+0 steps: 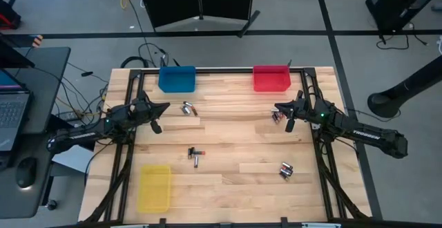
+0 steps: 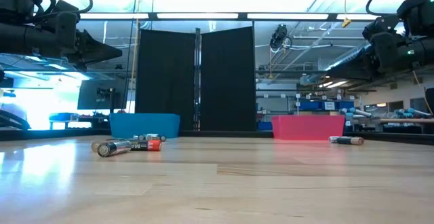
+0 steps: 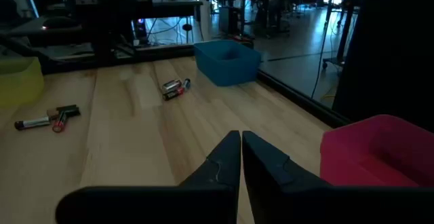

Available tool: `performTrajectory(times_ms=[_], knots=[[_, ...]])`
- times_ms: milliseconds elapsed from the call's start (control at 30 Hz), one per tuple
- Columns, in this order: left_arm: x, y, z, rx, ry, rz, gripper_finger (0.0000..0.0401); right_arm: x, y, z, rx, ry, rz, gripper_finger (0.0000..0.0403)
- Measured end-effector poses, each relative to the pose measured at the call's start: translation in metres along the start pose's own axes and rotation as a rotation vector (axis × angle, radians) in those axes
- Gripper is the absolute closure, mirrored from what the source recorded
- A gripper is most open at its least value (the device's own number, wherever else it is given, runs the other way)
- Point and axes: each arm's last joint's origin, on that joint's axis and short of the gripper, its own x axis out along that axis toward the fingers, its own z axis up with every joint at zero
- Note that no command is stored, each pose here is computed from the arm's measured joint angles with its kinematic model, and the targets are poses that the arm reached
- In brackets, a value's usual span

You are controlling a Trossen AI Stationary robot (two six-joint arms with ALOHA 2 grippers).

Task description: Sort batteries

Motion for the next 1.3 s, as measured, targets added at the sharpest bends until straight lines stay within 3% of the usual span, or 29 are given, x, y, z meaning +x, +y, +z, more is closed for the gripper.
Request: performTrajectory(times_ms=[1300], knots=[[0.0,0.0001,0.0019,-0.004,-0.019,0.002,0.0395,0.0,0.0,0.0,0.0,0.0,0.0,0.0375]])
